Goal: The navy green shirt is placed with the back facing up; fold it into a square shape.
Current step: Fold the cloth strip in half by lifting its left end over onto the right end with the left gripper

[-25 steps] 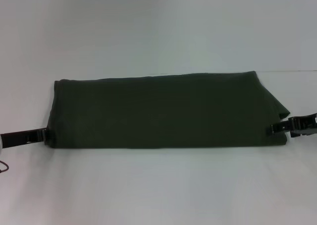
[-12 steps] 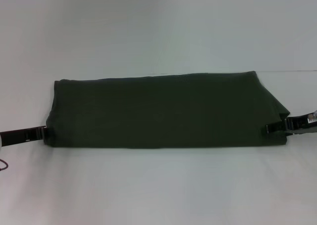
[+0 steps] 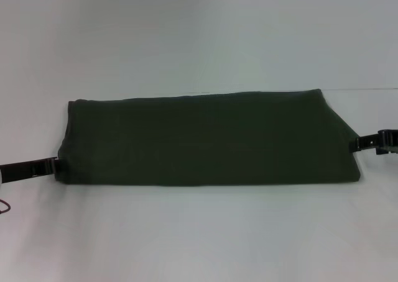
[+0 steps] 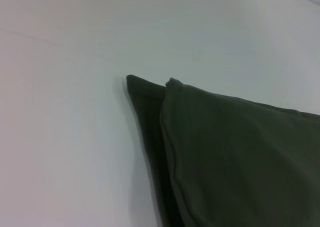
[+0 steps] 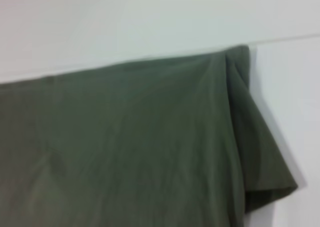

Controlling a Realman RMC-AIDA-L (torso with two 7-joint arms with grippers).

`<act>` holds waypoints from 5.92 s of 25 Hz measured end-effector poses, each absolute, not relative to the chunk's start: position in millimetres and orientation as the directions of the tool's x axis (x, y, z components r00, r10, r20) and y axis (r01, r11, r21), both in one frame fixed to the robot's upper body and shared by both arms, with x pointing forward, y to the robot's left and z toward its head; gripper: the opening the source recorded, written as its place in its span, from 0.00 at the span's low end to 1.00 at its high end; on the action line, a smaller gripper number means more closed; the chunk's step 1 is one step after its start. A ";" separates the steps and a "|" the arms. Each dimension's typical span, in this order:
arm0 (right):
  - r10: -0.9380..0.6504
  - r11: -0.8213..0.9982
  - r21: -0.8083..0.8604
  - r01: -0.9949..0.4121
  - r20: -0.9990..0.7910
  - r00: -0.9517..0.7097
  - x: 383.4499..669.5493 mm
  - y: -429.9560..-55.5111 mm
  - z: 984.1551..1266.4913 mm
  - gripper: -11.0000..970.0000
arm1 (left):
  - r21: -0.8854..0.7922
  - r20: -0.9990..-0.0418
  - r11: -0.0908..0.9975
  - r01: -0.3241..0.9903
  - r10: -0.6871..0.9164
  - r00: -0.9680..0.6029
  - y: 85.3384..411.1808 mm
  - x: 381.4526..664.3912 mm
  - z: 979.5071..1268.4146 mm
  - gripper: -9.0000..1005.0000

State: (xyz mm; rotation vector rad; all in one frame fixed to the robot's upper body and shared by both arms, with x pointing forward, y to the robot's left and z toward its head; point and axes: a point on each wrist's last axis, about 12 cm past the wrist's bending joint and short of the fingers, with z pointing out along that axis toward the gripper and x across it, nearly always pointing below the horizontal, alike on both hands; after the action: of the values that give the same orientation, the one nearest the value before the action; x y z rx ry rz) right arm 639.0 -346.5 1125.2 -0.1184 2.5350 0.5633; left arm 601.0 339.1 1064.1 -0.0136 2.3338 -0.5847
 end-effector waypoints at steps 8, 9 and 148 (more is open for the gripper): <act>0.029 0.898 0.387 -0.208 -0.523 -0.852 634.1 -349.1 1123.6 0.82 | -0.425 -0.637 0.894 0.138 -0.188 -0.748 340.5 600.4 1064.2 0.02; 0.025 0.898 0.387 -0.210 -0.520 -0.854 633.8 -348.3 1123.0 0.82 | -0.426 -0.636 0.894 0.138 -0.188 -0.748 340.4 600.3 1064.3 0.02; -0.089 0.737 0.293 -0.609 -0.851 -0.517 622.6 -337.4 1139.2 0.82 | -0.833 -0.178 0.431 -0.348 -0.804 -0.567 334.2 588.7 1042.8 0.89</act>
State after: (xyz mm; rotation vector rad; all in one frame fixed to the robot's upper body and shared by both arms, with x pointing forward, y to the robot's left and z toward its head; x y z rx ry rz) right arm 622.6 -337.4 1139.2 -0.5283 2.0339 0.7284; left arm 588.7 334.2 1042.8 -0.9671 2.1173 -1.0435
